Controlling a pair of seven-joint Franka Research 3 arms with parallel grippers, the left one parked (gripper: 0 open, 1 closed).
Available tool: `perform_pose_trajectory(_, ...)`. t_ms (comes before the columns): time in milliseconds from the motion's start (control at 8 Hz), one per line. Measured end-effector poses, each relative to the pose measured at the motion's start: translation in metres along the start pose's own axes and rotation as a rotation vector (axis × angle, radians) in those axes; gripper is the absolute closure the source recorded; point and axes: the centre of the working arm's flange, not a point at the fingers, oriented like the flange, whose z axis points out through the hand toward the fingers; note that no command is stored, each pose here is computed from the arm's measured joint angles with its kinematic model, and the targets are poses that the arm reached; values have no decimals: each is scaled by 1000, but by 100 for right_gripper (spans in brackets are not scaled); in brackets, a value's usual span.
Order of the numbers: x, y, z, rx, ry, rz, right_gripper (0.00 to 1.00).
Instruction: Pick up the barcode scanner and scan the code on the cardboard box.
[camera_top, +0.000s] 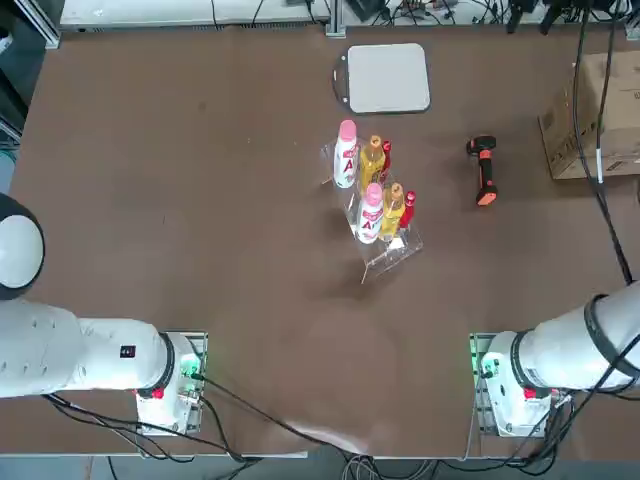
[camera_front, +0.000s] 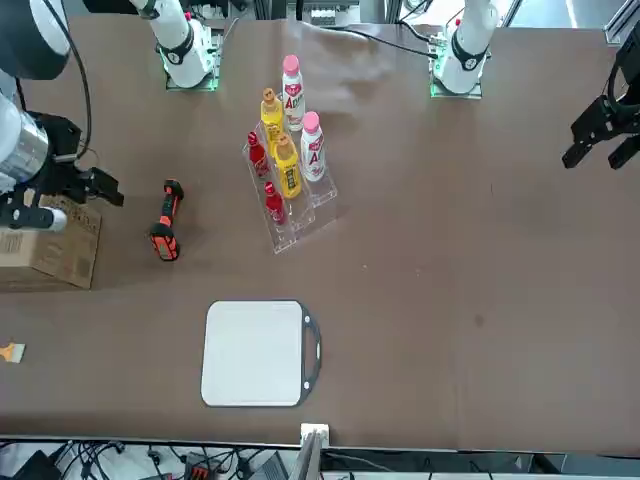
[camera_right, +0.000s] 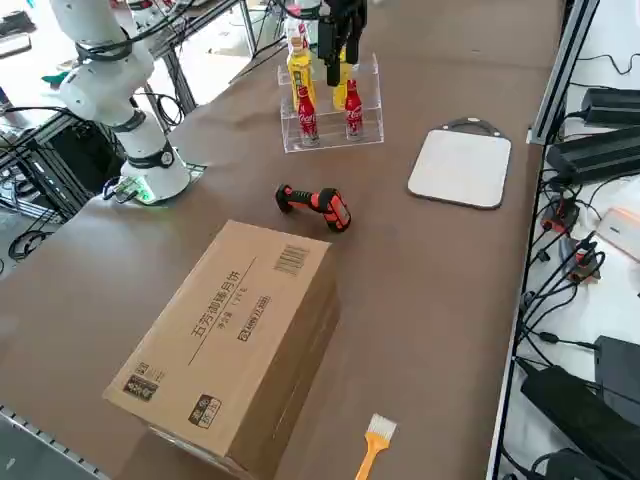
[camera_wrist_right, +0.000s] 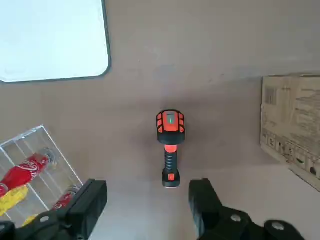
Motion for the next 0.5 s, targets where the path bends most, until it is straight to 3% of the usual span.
perform_pose_trajectory(250, -2, 4, 64, 10, 83, 10, 0)
perform_pose_trajectory(500, -30, 18, 160, 18, 155, 28, 0)
